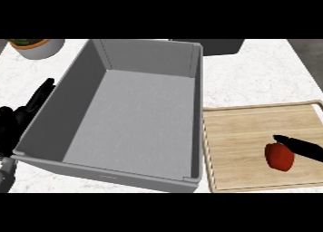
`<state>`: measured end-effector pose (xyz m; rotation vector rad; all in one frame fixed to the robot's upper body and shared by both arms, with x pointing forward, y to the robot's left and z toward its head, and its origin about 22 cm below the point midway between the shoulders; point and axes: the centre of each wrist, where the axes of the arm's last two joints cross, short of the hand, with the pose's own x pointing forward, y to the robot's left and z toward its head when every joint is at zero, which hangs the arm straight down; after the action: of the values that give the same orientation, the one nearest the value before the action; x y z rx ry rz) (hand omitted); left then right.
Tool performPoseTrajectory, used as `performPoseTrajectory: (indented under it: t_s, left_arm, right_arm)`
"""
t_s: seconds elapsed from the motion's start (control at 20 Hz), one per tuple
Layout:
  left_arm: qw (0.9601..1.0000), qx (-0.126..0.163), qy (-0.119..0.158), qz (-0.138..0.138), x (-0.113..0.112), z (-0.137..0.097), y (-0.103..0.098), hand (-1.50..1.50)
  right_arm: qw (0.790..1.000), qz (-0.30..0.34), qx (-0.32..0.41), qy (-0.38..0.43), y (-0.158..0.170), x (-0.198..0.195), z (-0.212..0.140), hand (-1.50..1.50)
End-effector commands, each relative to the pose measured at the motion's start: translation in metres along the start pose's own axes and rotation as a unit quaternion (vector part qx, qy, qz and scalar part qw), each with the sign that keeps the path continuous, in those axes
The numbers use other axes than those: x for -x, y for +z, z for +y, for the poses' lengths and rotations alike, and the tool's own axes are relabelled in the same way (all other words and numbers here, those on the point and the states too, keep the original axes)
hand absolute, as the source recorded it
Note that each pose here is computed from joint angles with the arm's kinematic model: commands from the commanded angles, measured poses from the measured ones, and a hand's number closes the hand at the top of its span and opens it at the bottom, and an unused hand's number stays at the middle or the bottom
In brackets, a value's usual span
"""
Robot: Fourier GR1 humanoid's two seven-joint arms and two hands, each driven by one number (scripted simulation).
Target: Pick the bell pepper from the tray and place it in the cardboard box
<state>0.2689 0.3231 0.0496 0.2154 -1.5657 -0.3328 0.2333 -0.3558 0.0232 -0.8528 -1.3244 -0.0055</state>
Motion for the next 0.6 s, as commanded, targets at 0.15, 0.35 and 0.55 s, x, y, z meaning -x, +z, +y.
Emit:
performPoseTrajectory:
  t_s: [0.15,0.35,0.55]
  left_arm:
    - [0.9964,0.067,0.043,-0.027,-0.009,-0.042,0.001,0.00]
    - [0.9959,0.077,0.039,-0.027,-0.011,-0.048,-0.001,0.00]
    - [0.9960,0.073,0.037,-0.035,-0.011,-0.056,0.002,0.00]
  right_arm:
    - [0.957,0.004,0.069,0.281,0.049,0.067,-0.018,-1.50]
    - [0.941,-0.012,0.098,0.325,0.062,0.044,-0.013,-1.50]
    - [0.928,0.032,0.079,0.364,0.080,0.018,-0.013,-1.50]
